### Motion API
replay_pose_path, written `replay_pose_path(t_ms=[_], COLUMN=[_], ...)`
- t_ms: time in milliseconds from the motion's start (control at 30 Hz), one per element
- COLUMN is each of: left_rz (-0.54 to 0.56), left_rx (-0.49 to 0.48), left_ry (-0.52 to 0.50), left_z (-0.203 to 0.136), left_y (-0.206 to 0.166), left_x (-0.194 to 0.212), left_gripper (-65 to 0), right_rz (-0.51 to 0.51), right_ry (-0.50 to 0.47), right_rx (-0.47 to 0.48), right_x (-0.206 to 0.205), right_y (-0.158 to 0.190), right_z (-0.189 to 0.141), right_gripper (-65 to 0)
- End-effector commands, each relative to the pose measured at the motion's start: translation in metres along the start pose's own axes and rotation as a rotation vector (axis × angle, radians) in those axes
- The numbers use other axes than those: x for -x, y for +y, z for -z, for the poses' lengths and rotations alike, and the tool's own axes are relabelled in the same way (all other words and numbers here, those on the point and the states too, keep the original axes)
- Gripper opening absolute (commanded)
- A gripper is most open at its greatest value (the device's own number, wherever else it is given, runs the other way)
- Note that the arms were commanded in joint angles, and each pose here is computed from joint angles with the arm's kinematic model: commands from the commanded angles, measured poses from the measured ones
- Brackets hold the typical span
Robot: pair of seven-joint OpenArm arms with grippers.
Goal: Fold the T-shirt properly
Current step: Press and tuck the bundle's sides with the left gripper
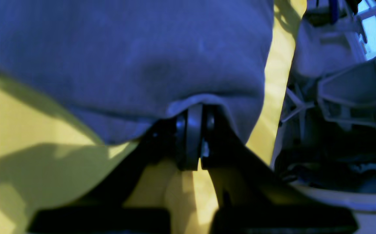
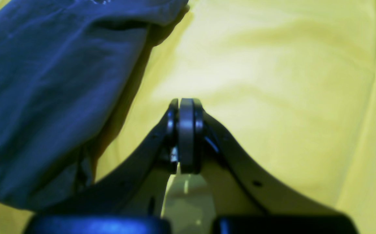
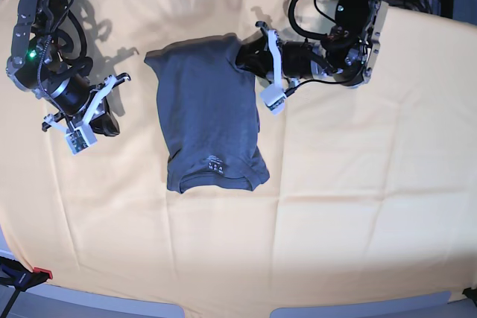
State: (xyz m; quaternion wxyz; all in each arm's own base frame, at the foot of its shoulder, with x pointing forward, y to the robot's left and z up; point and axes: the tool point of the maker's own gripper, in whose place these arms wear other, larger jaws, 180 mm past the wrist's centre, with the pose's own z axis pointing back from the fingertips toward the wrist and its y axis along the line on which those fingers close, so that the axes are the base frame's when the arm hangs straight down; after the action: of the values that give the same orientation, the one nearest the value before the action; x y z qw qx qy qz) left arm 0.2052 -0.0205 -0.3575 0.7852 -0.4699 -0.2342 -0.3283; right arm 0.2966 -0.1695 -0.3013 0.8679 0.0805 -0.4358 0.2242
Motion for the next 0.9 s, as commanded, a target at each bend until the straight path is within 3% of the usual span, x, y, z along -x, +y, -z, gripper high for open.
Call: replay_pose_path(t_ms=[0,133,233,500,767,867], left_rz=[0.036,0.058,0.081,0.180,0.235,0.258], left_rx=[0.011,-0.011,-0.046,-0.172,-0.162,-0.169], left_ry=[-0.042,0.010,0.046,0.084,-0.090,-0.131], left_z=[-0.004,-0.011,-0.023,-0.058,-0.063,-0.063], left_y=[-0.002,0.005,0.017,0.050,0.047,0.046], left_x=[-0.016,-0.012,-0.011,-0.033,-0.082,-0.095], left_gripper=[-65.0,-65.0,-65.0,-65.0,-65.0,-65.0], right_rz=[-0.021,-0.037,-0.008,-0.007,-0.113,-0.105], right_ry=[-0.044,-0.081,-0.095,0.002,0.055,0.094], right_rx=[-0.023,-0.238,-0.317,-0.359,-0.331,-0.318], right_x=[-0.013,-0.019,-0.022,0.016,0.045,0.058], right_y=[0.001,0.040,0.054,0.081,0.101,0.104], right_z=[-0.004,-0.010,-0.014,-0.010,-0.002,0.004], right_gripper=[-65.0,-65.0,-65.0,-65.0,-65.0,-65.0])
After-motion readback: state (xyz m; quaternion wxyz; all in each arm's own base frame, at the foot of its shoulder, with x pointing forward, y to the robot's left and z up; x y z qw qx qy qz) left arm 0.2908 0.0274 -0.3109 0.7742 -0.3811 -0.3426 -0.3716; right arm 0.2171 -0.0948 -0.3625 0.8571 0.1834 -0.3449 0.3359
